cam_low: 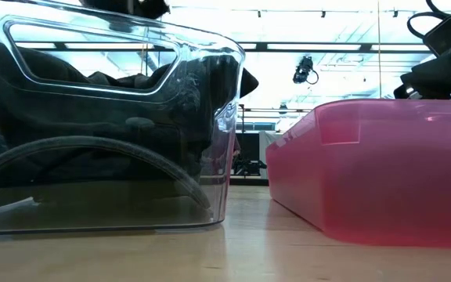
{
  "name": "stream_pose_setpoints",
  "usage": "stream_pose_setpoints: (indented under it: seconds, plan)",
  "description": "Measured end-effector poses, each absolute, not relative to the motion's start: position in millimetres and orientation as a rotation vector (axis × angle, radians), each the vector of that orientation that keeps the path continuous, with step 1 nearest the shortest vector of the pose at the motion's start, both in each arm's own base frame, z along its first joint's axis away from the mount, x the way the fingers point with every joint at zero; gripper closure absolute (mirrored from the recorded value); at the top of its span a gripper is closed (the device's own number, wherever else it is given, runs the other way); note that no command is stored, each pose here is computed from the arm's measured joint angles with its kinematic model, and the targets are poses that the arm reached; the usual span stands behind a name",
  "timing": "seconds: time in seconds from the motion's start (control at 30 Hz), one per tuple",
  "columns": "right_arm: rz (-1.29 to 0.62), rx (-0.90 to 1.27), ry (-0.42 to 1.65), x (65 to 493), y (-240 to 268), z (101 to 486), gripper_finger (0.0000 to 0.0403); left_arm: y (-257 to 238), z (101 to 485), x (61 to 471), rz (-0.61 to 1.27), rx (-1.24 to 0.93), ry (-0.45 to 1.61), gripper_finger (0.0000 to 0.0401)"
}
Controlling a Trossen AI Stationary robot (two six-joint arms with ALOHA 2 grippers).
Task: Pick & Place hat
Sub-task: Adjust the transparent bin on the table
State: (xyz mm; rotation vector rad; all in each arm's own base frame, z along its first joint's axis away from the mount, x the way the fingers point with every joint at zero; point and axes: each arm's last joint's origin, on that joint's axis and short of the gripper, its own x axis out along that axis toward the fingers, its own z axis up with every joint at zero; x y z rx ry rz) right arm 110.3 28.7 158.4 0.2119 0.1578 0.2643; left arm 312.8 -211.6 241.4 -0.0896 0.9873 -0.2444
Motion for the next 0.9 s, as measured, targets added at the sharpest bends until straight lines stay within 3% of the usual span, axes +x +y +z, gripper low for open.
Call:
stream_pose_setpoints:
  seconds: [0.17,0.57,0.9]
  plan:
    - [0.265,0.212,0.158,110.3,28.7,158.5,0.0334,-213.6,237.1,314.1,-0.257,-0.121,1.010,0.0250]
    - [0.265,0.212,0.156,110.3,28.8,158.6,0.0334,-201.8,202.6,337.4,-0.316,-0.211,1.146,0.0257]
    - [0.265,0.212,0.156,110.3,28.7,158.6,0.0334,-197.0,204.1,338.0,-0.325,-0.217,1.158,0.0301]
